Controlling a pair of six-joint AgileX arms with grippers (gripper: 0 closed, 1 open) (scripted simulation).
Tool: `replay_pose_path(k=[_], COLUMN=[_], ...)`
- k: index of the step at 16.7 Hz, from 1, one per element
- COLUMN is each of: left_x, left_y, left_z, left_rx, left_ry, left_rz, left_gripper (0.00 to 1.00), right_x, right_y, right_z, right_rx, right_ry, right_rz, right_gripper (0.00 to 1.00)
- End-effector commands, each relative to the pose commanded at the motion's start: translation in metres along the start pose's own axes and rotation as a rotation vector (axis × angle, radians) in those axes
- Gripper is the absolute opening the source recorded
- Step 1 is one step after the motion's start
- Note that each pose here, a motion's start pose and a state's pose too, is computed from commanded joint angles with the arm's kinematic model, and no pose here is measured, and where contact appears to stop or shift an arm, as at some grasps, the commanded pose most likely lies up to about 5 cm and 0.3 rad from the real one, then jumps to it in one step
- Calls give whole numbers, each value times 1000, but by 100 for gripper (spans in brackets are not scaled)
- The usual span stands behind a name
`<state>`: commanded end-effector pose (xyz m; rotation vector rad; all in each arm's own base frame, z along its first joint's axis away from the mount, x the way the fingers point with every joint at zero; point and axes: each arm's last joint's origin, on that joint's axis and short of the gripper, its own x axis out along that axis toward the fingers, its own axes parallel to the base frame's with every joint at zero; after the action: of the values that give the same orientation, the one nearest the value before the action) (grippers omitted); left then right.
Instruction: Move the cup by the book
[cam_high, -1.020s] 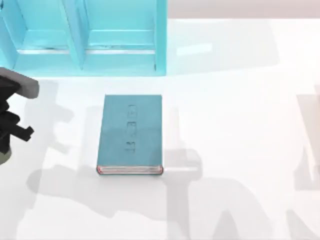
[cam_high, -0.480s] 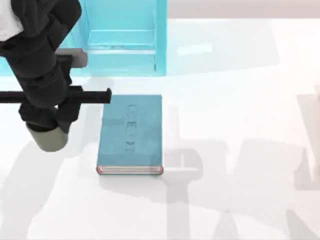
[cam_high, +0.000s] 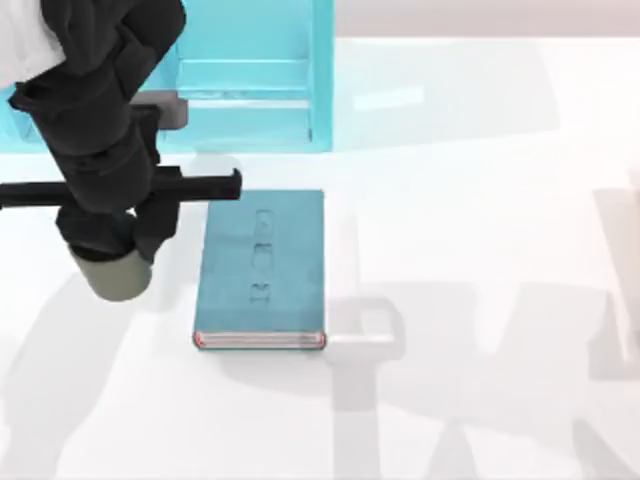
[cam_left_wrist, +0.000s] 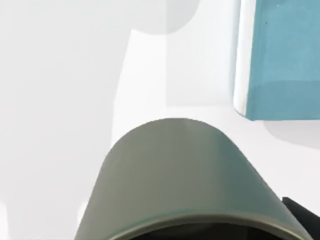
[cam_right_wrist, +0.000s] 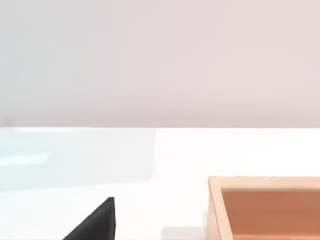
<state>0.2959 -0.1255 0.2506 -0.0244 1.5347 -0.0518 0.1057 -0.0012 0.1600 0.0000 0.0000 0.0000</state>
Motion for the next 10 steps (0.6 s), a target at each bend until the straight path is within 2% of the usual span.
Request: replay_pose_path(k=[2, 10], left_x=[5, 64], left_y=[1, 8], left_z=[0, -1], left_rx=[0, 2], left_ry=[2, -3], left_rz=[1, 0], left_gripper=[0, 0], right_x=[0, 0], right_y=[0, 0], right_z=[0, 0], right_rx=[0, 0], right_ry=[0, 0], right_rz=[0, 0], right_gripper=[100, 100])
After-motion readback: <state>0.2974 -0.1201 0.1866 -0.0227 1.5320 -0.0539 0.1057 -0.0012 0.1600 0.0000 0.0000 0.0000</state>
